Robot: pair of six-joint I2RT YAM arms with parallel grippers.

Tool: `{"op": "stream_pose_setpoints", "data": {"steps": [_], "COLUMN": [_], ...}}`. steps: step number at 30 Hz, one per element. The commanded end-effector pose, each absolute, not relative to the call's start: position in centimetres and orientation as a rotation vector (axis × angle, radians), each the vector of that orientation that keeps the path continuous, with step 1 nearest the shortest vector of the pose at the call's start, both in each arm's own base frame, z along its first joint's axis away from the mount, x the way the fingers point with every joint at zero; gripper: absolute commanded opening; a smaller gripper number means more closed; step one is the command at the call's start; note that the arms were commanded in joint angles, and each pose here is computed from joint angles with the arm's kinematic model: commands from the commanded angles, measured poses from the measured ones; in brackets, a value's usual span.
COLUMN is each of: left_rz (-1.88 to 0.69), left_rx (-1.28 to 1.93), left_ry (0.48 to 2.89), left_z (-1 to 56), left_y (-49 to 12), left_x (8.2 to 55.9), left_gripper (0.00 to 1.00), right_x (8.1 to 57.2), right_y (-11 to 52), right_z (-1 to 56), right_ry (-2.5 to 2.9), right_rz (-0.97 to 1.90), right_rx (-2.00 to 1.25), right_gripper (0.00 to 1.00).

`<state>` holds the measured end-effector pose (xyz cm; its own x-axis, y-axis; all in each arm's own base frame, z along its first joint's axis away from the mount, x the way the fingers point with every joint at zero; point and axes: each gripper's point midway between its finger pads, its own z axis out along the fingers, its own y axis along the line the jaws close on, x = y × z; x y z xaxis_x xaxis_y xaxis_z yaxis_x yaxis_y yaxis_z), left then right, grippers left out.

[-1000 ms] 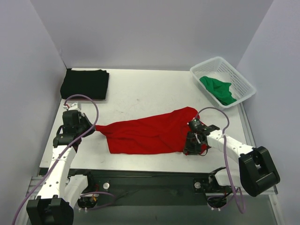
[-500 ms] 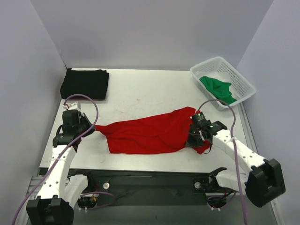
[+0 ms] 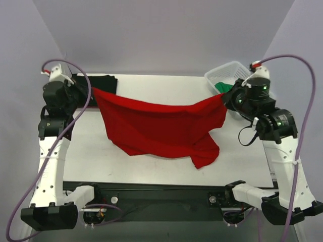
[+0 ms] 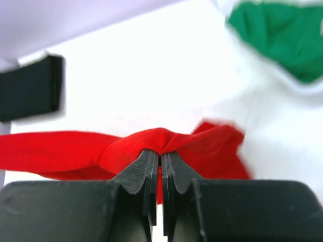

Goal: Fold and stack the t-shirts
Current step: Flatten out the tshirt

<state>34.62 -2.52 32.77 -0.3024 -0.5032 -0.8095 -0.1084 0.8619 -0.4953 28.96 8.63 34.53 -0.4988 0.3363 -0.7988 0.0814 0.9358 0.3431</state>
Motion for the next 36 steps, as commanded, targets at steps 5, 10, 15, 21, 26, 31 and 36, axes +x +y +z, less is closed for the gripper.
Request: {"op": "stream_pose_setpoints", "data": {"steps": [5, 10, 15, 21, 26, 31, 36], "left_rz": [-0.498, -0.487, -0.474, -0.497, -0.538, -0.582, -0.556], "left_rx": [-0.305, -0.294, -0.284, -0.285, -0.319, -0.327, -0.321], "left_ry": [1.354, 1.195, 1.065, 1.166, 1.460, 1.629, 1.392], "left_z": [52.7, 58.1, 62.1, 58.3, 47.4, 42.4, 51.0], "left_y": [-2.9, -2.5, -2.1, -2.8, -4.0, -5.1, -3.9], "left_x": [30.6, 26.0, 22.9, 28.5, 37.8, 42.7, 38.6], "left_gripper": [0.00, 0.00, 0.00, 0.00, 0.00, 0.00, 0.00], "right_x": [26.4, 22.4, 21.7, 28.8, 37.5, 44.3, 40.7], "right_y": [3.5, 1.9, 1.4, 3.4, 3.8, 2.3, 1.4], "right_z": [50.0, 57.8, 60.7, 57.1, 50.7, 47.0, 52.9], "right_ry": [1.669, 1.419, 1.330, 1.460, 1.632, 1.727, 1.551], "right_rz": [0.173, 0.214, 0.219, 0.136, 0.073, 0.297, 0.307], "right_rx": [0.261, 0.251, 0.255, 0.208, 0.219, 0.376, 0.413], "right_gripper": [0.00, 0.00, 0.00, 0.00, 0.00, 0.00, 0.00]}}
